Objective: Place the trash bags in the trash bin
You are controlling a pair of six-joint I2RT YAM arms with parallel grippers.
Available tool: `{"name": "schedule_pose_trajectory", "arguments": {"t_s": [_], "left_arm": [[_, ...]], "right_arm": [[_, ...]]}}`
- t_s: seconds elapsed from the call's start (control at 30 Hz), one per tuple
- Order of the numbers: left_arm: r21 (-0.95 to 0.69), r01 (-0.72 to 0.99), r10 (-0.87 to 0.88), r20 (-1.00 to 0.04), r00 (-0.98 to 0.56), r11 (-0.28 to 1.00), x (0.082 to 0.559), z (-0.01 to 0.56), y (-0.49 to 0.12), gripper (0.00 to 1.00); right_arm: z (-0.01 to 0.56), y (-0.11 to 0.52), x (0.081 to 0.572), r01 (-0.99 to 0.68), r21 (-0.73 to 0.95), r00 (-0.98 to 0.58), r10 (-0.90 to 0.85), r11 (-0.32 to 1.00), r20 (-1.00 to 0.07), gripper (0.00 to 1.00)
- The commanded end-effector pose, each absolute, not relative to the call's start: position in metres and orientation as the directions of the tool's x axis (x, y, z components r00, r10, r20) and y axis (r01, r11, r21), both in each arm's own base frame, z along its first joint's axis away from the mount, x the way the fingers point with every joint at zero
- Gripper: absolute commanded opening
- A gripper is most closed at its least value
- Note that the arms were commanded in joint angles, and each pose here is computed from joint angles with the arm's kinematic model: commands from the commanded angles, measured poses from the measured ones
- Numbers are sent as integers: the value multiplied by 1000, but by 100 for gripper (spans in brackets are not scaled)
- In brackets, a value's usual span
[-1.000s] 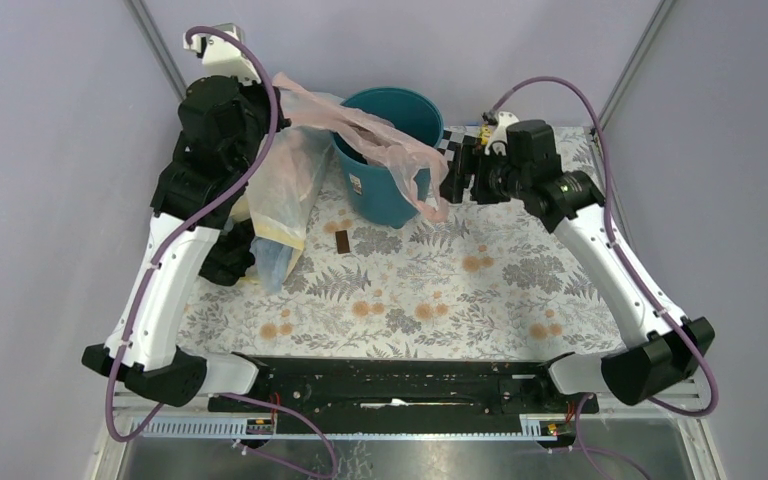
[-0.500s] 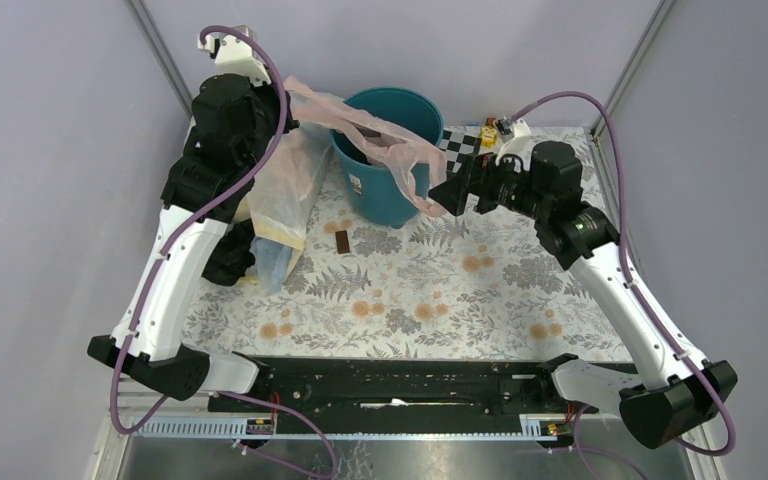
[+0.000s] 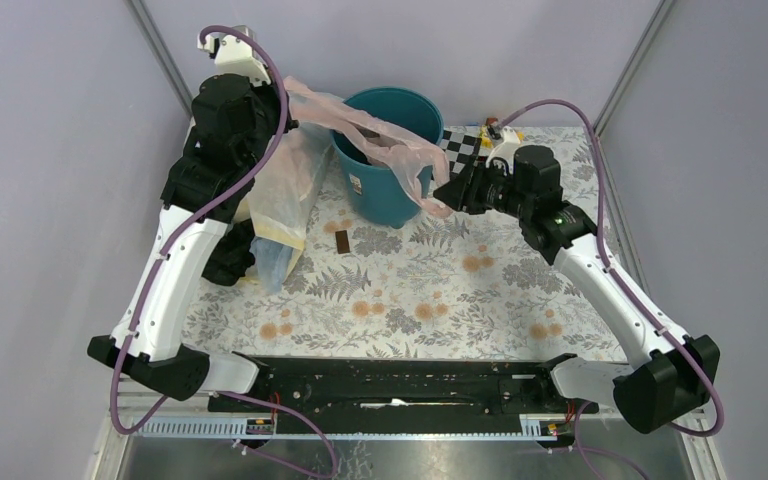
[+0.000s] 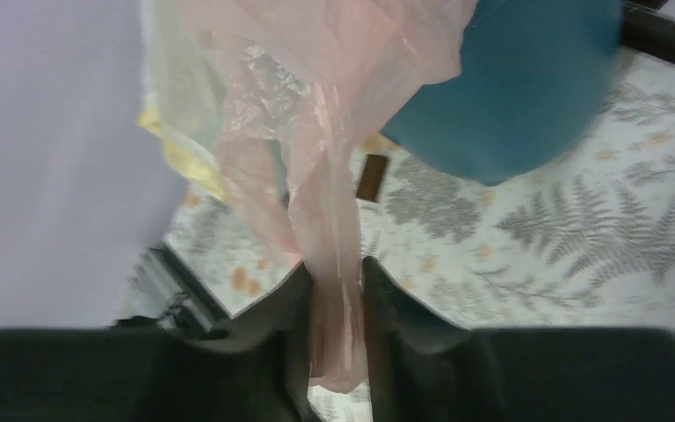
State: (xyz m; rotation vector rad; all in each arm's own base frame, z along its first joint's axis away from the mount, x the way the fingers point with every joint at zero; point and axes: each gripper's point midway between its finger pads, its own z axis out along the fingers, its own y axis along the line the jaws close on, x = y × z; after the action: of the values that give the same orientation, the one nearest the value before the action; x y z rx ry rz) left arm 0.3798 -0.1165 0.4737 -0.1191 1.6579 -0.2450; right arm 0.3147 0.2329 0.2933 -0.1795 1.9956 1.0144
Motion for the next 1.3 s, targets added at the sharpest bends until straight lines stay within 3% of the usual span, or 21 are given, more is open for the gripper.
{"name": "schedule_pose_trajectory", "arguments": {"t_s": [0.0, 0.07, 0.13, 0.43, 0.63, 0.83, 1.1, 1.27], "left_arm": [[-212, 8, -212, -976, -42, 977, 379, 486, -100, 0], [-196, -58, -199, -979, -45, 979, 381, 479, -90, 0], [-185, -116, -191, -980, -50, 976, 383, 471, -81, 0], [-130, -341, -188, -972, -143, 931, 379, 417, -42, 0], [-141, -346, -212, -961, -177, 928, 369, 372, -36, 0], [-216, -403, -302, -939, -163, 889, 394, 328, -25, 0], [-377, -287, -420, -901, -107, 881, 449, 349, -27, 0], [-390, -220, -430, -885, -180, 894, 478, 334, -49, 0]], "right_arm": [[295, 209, 325, -380, 521, -572, 249, 764, -782, 15], [290, 193, 331, -306, 476, -567, 243, 825, -787, 3], [287, 178, 337, -234, 419, -566, 228, 877, -792, 0], [261, 142, 344, -120, 211, -611, 95, 970, -786, 4], [244, 133, 349, -87, 151, -635, 62, 985, -770, 6], [257, 122, 384, 18, 79, -593, 74, 997, -802, 6], [291, 123, 435, 54, 35, -504, 57, 998, -862, 16], [275, 124, 454, 48, 50, -537, 68, 998, -841, 25]]}}
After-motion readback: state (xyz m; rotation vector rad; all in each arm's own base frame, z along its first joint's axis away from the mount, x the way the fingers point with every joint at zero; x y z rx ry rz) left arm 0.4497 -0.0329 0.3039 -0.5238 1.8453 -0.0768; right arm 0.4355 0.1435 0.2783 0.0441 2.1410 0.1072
